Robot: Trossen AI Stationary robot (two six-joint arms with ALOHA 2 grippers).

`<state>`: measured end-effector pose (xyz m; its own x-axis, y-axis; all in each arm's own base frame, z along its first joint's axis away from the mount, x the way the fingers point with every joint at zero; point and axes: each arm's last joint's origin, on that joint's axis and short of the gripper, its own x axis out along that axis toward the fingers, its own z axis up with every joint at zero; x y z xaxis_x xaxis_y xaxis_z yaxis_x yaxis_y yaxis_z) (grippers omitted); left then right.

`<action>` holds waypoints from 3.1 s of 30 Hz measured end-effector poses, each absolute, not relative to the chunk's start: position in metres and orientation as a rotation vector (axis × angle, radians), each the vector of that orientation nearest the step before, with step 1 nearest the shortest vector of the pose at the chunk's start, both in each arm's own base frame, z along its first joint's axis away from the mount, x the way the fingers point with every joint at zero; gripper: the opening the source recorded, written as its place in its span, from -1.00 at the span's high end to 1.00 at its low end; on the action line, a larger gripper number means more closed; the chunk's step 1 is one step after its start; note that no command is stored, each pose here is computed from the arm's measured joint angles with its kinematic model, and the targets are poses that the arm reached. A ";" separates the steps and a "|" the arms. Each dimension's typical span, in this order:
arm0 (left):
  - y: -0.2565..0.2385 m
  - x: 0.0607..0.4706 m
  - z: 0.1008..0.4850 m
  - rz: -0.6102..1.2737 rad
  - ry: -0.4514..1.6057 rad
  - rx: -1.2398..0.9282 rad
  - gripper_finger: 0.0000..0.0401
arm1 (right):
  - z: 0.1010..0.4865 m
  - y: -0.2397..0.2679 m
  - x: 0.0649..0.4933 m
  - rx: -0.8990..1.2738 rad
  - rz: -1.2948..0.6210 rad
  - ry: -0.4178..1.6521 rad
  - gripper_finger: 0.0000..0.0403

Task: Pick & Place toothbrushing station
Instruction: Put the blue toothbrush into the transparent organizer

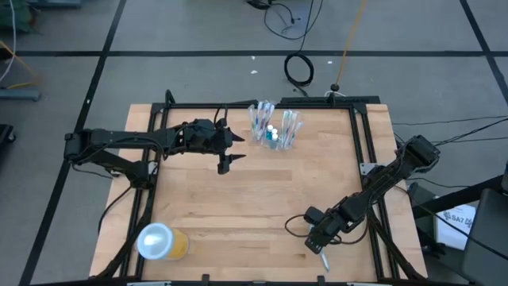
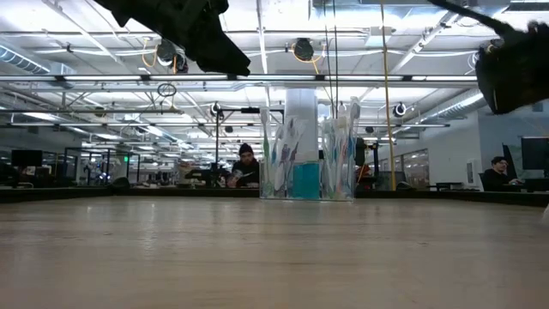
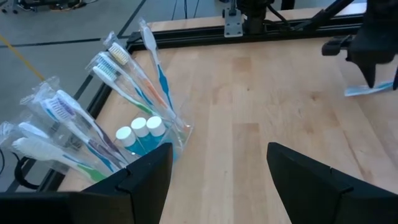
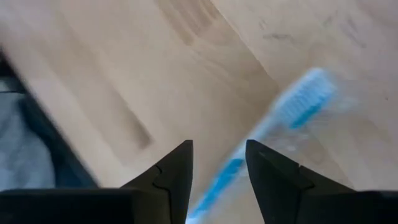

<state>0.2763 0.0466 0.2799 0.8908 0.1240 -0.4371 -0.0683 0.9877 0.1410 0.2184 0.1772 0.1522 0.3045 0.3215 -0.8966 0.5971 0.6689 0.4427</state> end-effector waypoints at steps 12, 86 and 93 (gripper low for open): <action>0.046 0.276 0.280 0.102 0.463 0.105 -0.34 | 0.167 0.170 0.210 0.889 -0.263 1.292 0.32; 0.007 0.238 0.313 -0.023 0.398 0.139 -0.34 | 0.241 0.017 0.315 -0.031 -0.218 0.228 0.99; 0.007 0.236 0.309 -0.026 0.451 0.137 -0.34 | 0.264 -0.015 0.304 -0.196 -0.503 0.175 1.00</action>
